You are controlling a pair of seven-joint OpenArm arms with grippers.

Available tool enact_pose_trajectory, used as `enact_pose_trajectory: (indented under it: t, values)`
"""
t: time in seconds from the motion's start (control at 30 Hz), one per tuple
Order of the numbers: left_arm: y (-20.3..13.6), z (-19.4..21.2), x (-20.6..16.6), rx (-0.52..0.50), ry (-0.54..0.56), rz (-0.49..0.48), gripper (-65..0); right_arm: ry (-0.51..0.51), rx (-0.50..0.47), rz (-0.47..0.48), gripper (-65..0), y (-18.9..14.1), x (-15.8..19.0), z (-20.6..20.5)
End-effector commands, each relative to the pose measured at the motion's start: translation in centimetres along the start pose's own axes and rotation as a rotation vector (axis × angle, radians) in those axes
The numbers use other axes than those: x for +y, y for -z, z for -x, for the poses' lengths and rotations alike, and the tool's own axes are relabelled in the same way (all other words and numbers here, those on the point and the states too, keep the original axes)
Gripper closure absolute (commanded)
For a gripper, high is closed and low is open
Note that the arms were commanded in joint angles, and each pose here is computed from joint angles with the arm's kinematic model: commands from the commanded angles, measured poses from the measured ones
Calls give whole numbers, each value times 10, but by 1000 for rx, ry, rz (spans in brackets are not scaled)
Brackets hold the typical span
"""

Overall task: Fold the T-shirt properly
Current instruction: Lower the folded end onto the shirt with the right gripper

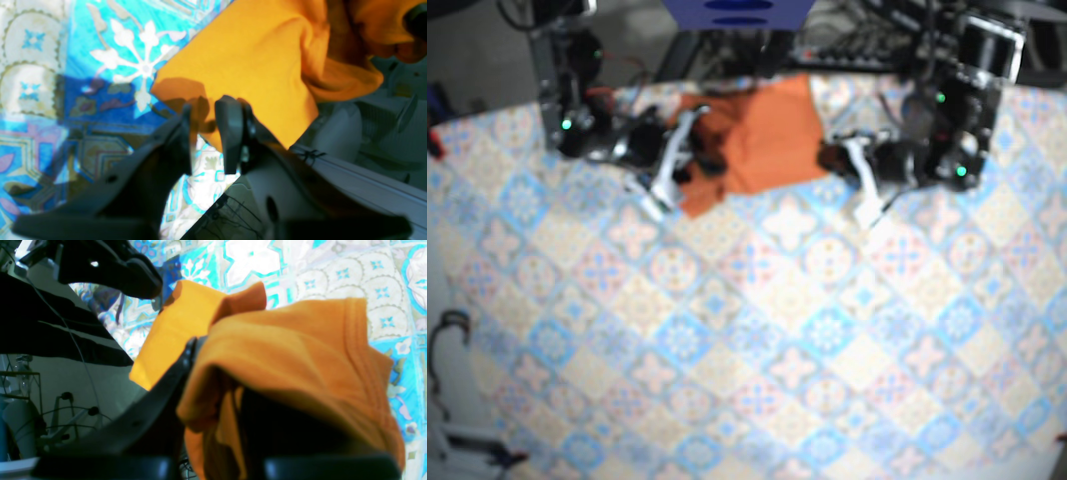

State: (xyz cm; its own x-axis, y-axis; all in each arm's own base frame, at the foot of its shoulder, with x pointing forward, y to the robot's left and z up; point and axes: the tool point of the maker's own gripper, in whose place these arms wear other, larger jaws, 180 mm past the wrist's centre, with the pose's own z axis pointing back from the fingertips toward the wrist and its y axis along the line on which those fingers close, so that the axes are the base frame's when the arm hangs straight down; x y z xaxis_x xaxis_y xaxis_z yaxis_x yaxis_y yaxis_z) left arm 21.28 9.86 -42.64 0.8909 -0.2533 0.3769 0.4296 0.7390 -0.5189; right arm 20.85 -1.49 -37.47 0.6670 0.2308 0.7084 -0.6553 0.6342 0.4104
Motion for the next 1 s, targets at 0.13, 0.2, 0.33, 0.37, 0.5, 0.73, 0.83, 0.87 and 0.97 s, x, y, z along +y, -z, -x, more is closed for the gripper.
enact_pose_trajectory:
  t: [0.13,0.2,0.33,0.37,0.5,0.73,0.83,0.87,0.97]
  values:
    - [-5,-10,-1,-28,18,5,-134,-12,-60,-16,0,-3,3,-16]
    - [-5,-10,-2,-29,17,6,-134,-12,-60,-16,0,-3,3,-16]
    - [-5,-10,-2,-29,17,6,-134,-11,-59,-16,0,-3,3,-16]
    - [-5,-10,-2,-29,17,6,-134,-11,-59,-16,0,-3,3,-16]
    - [-5,-10,-2,-29,17,6,-134,-11,-59,-16,0,-3,3,-16]
    - [-5,-10,-2,-29,17,6,-134,-10,-56,-14,0,-3,1,-15]
    - [-5,-10,-2,-29,17,6,-134,-12,-56,-11,0,-3,1,-16]
    - [-5,-10,-2,-29,17,6,-134,-14,-59,-11,0,-3,1,-17]
    - [-5,-10,-1,-28,18,5,-134,-13,-93,-11,0,-3,1,-23]
